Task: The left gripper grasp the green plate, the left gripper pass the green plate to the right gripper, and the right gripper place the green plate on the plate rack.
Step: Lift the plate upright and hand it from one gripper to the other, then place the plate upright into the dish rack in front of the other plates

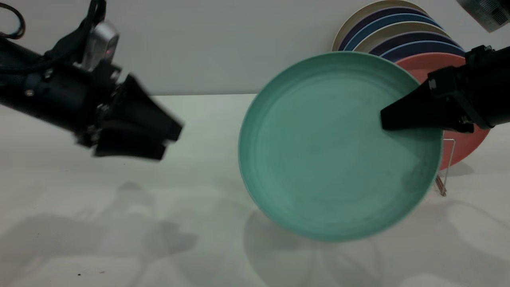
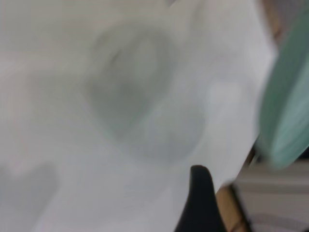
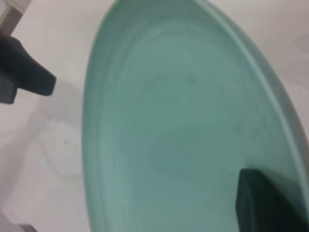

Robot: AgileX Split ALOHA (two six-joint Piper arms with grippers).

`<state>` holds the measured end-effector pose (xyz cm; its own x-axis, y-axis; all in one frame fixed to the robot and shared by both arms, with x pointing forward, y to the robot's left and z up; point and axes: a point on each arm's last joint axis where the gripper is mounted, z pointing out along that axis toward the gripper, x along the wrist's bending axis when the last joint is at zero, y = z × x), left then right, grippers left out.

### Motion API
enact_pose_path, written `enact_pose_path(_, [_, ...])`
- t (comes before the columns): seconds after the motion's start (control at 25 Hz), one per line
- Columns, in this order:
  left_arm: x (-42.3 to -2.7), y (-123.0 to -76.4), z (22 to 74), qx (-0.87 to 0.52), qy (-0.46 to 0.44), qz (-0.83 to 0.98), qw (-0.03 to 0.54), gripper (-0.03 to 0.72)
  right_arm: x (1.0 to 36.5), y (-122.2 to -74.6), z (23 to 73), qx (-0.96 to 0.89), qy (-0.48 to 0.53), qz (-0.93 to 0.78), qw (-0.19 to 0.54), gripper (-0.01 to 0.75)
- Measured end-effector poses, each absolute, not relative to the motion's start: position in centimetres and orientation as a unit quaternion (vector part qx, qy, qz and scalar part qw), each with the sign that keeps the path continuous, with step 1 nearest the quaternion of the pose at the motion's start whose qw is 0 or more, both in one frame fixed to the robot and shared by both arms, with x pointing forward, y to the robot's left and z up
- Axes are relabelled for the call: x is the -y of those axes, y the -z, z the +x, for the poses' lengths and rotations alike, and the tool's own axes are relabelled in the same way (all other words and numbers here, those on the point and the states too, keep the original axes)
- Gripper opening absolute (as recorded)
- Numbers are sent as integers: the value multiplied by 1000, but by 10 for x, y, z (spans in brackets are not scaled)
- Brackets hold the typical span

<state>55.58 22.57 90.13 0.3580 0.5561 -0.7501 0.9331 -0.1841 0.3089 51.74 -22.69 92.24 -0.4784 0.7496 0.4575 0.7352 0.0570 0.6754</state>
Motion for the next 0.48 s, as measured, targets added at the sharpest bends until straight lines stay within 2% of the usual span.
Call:
enact_pose_path(0.28, [-258,-918,568,-571,215,769,189,580,230,-932,515,-831,-398,385,52,82])
enact_pose_path(0.36, [-265,-929,572,-584,190,774,155,580,232,-941,514,-857,-379,341,74,82])
enact_pose_path(0.48, [-270,-944,576,-593,158,777,140,580,234,-959,512,-888,-347,276,124,82])
